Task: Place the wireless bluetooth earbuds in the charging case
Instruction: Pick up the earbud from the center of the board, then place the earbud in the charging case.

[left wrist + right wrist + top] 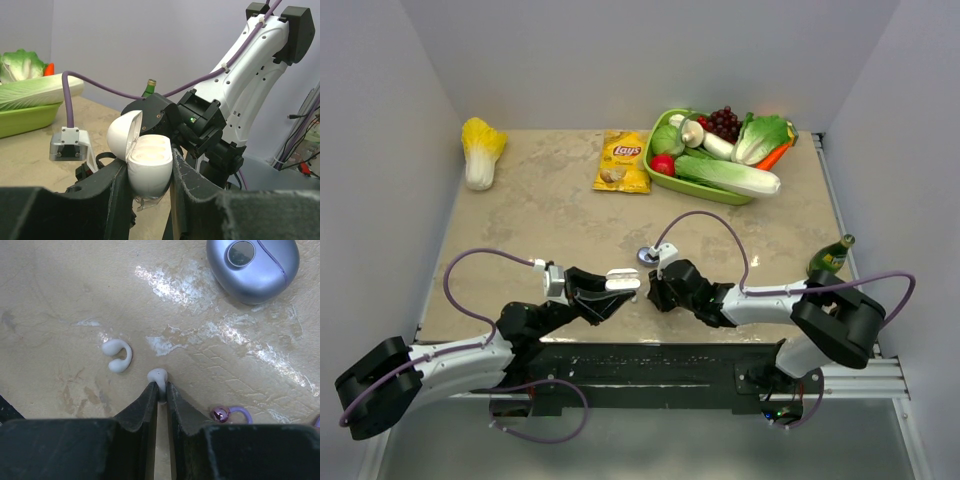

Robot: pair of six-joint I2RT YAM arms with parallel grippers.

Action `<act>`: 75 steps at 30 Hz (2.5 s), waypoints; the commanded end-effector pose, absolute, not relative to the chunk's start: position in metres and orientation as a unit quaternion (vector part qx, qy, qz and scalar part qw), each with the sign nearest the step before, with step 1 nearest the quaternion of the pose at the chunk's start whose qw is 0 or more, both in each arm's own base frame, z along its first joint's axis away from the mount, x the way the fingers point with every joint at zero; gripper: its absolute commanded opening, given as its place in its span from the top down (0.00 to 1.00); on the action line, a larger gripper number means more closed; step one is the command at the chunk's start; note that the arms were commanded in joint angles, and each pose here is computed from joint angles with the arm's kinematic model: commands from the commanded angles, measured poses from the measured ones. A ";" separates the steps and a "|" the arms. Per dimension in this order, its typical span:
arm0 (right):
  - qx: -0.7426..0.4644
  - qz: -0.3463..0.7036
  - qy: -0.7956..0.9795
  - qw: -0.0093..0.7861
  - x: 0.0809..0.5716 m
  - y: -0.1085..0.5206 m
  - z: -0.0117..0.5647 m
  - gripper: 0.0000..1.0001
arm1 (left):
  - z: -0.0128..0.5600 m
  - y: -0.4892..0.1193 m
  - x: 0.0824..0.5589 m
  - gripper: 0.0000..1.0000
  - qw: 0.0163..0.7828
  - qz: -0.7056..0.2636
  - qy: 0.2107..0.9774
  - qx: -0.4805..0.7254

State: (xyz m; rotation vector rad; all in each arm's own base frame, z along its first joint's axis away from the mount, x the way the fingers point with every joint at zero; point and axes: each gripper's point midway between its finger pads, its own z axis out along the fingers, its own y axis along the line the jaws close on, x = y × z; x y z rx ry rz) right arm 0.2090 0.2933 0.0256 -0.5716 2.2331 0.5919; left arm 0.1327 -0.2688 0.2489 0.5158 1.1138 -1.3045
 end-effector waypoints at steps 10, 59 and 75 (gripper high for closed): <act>-0.179 0.228 0.847 0.446 0.219 0.271 0.103 1.00 | 0.176 -0.228 0.104 1.00 0.611 -0.561 0.512 0.224; -0.422 0.417 0.668 0.449 0.083 0.294 0.272 1.00 | 0.260 -0.286 0.087 1.00 0.599 -0.593 0.342 0.415; -0.428 0.411 0.670 0.445 0.083 0.295 0.264 1.00 | 0.271 -0.286 0.084 1.00 0.617 -0.587 0.322 0.414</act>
